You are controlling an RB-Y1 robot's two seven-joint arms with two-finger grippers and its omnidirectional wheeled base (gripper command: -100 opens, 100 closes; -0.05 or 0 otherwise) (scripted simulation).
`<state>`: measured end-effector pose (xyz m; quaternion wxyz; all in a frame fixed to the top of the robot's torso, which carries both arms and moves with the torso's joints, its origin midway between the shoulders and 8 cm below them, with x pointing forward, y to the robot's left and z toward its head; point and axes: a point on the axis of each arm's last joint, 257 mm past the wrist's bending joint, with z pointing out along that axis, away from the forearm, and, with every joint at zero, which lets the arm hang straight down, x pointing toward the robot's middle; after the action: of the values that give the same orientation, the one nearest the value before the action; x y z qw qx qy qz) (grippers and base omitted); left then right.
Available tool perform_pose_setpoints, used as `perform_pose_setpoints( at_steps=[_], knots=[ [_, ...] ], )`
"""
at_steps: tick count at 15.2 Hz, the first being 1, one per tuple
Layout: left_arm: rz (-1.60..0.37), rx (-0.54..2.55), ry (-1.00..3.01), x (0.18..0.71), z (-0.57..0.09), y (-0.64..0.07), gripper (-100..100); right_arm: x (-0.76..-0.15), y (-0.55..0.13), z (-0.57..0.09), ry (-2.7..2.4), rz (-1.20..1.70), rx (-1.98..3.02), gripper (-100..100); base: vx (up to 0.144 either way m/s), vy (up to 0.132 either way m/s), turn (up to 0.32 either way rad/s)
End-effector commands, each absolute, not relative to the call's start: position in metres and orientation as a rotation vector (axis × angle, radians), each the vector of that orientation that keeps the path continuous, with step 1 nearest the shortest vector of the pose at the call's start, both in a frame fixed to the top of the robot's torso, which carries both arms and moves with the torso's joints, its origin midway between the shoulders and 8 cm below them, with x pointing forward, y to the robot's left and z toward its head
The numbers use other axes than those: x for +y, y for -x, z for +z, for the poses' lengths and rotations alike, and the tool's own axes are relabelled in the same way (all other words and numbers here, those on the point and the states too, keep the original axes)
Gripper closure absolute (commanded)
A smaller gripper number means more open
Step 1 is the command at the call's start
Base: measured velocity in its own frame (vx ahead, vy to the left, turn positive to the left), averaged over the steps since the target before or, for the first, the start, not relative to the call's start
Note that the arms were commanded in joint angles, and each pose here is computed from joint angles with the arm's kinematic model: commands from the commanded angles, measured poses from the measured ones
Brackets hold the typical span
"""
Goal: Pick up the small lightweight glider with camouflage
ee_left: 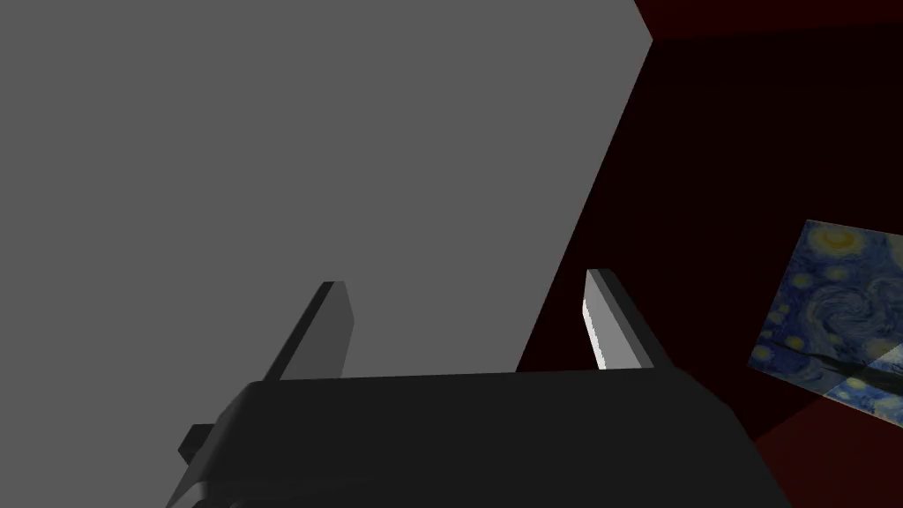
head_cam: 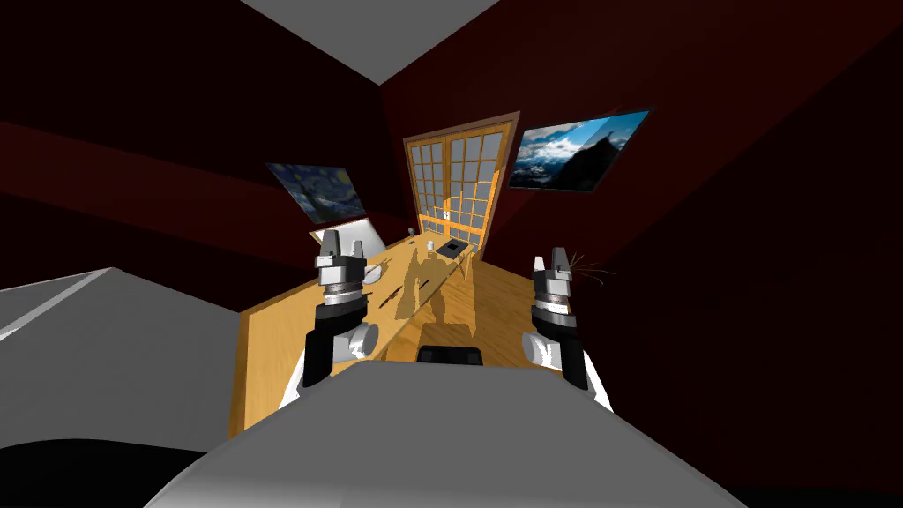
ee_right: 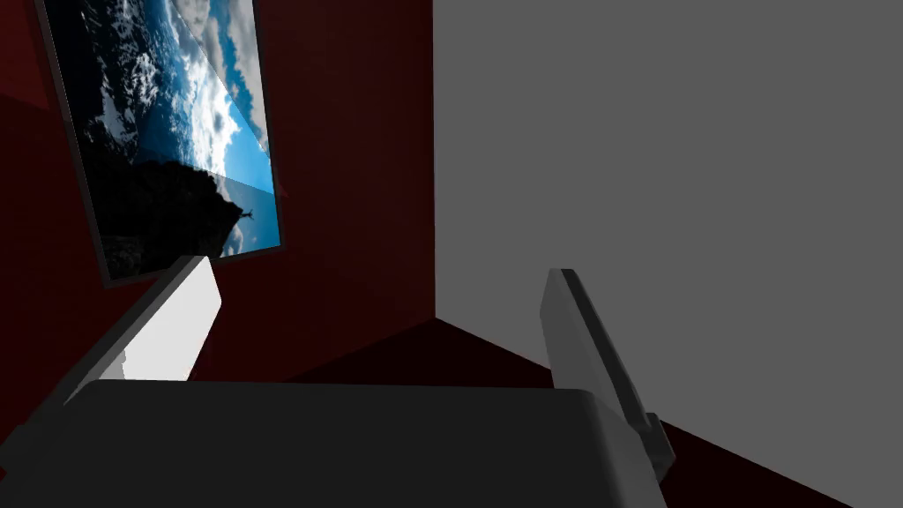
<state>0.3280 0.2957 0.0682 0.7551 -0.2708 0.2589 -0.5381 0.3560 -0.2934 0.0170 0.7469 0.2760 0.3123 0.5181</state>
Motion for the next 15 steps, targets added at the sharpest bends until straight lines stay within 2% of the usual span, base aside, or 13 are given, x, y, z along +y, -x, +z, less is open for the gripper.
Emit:
perform_pose_setpoints(
  at_steps=[1,6,15],
  knots=[
    [-1.175,0.606,0.582,0.294,0.063,-0.334,-100,-0.293,-0.356,0.017,-0.604,1.134,0.683,0,0.003,-0.001,-0.019],
    [-1.168,0.715,0.600,0.297,0.039,-0.353,-100,-0.293,-0.356,0.017,-0.604,1.134,0.683,0,0.014,-0.003,-0.041],
    [-1.107,0.920,0.769,0.338,-0.037,-0.396,-100,-0.293,-0.356,0.017,-0.604,1.134,0.683,0,0.025,-0.004,-0.060]
  ],
)
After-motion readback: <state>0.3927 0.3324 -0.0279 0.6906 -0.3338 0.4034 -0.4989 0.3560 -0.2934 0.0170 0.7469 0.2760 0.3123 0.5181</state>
